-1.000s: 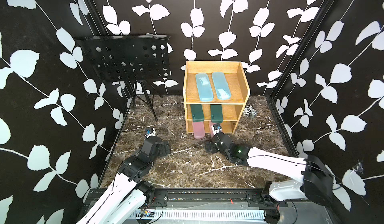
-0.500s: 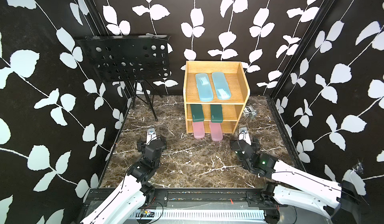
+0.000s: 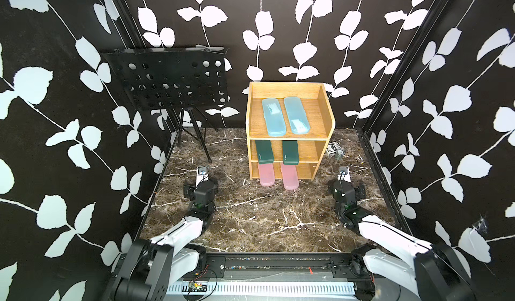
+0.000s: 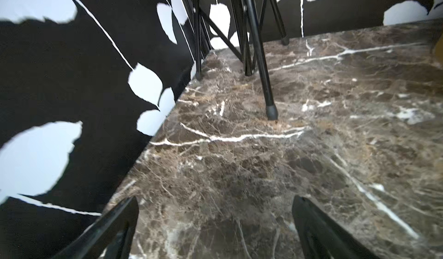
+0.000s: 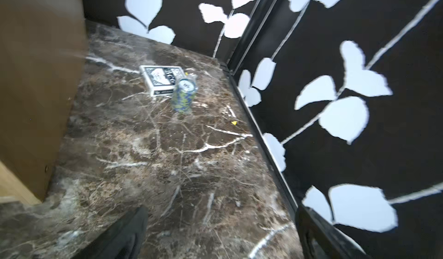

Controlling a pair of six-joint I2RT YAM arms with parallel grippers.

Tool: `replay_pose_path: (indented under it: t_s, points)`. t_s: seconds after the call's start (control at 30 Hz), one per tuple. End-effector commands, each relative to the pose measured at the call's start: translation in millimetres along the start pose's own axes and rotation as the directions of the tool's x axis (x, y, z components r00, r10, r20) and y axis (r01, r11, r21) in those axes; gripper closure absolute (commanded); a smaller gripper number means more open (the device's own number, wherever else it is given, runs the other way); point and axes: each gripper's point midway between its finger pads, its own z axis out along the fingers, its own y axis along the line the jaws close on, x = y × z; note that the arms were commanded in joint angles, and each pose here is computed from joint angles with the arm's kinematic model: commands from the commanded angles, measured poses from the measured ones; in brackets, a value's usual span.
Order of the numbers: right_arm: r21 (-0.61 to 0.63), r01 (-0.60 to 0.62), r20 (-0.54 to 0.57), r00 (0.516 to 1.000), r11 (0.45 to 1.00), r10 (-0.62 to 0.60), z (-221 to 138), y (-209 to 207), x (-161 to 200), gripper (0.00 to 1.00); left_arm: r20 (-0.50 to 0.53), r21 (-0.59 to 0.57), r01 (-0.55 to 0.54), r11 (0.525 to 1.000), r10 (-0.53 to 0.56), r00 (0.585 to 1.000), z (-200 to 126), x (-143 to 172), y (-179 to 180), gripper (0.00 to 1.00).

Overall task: Place the pencil cases on the shelf according to color
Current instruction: Reset both arms

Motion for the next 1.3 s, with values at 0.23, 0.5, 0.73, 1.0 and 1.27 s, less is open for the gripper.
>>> replay_pose_path:
  t_s: [0.23,0.5,0.73,1.0,1.27]
  points:
    - [-0.039,-0.124,0.163,0.978,0.992,0.129,27.7,2.9,-23.0,0.00,0.153,0.130,-0.069,0.989,0.049,0.987,32.5,-38.4,-39.0,0.01]
    - [-0.104,-0.165,0.143,0.973,0.981,0.179,39.0,-3.4,-17.5,0.00,0.118,0.205,-0.014,0.979,-0.011,0.993,61.8,-25.2,-42.6,0.01]
    - [-0.194,-0.132,0.084,0.985,0.972,0.150,74.9,22.0,-5.9,0.00,0.066,0.233,0.004,0.973,-0.020,0.998,65.6,-20.3,-42.1,0.01]
    - [-0.206,-0.197,0.007,0.979,0.958,0.203,86.2,12.0,1.1,0.00,0.049,0.234,0.006,0.972,-0.018,0.999,65.3,-18.7,-41.5,0.01]
    - [-0.205,-0.197,0.009,0.979,0.959,0.203,85.7,11.9,1.0,0.00,0.048,0.235,0.005,0.972,-0.017,0.999,65.0,-18.4,-41.5,0.01]
